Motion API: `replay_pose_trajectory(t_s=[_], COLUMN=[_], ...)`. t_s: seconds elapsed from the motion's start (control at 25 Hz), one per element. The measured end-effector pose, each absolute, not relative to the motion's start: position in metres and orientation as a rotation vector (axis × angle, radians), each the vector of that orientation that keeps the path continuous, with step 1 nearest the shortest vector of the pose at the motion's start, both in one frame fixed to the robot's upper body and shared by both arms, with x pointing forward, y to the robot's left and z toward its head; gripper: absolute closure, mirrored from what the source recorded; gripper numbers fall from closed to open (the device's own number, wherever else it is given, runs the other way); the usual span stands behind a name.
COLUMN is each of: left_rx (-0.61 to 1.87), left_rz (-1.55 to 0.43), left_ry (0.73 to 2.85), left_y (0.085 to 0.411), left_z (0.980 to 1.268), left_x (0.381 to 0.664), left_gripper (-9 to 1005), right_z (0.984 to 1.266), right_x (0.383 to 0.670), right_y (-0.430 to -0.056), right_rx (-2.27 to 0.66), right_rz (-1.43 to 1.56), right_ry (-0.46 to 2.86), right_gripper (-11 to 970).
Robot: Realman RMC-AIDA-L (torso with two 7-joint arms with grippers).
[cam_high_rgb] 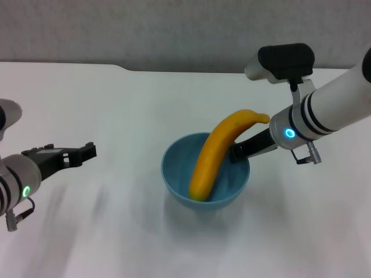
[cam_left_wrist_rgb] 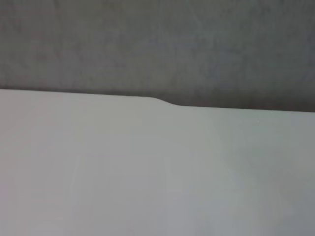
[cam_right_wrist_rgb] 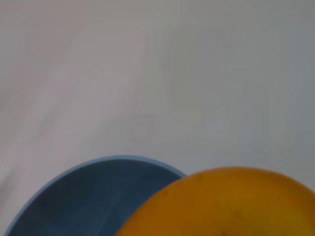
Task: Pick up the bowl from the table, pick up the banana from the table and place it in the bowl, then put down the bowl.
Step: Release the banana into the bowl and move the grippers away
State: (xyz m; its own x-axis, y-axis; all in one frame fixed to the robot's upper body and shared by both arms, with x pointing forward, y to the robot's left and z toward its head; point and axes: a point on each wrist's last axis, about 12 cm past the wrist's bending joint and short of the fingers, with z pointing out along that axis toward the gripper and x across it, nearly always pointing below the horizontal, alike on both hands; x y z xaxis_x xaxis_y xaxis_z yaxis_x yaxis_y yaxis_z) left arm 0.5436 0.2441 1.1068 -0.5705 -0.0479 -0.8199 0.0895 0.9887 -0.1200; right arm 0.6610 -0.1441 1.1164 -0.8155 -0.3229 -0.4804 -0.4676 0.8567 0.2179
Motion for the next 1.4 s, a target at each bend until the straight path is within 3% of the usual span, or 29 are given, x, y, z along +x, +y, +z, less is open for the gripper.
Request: replay_pose_trajectory(t_s=[1.4], left_rx=[0.040], left_rz=[-0.210], left_ry=[2.177], left_y=[0.236], left_z=[1.103], left_x=[0.547], left_gripper=[91], right_z=[1.078], right_x=[0.636], right_y=[-0.162], right_rx=[-0.539], right_rz=[0.544], right_ry=[2.615], right_gripper=[906])
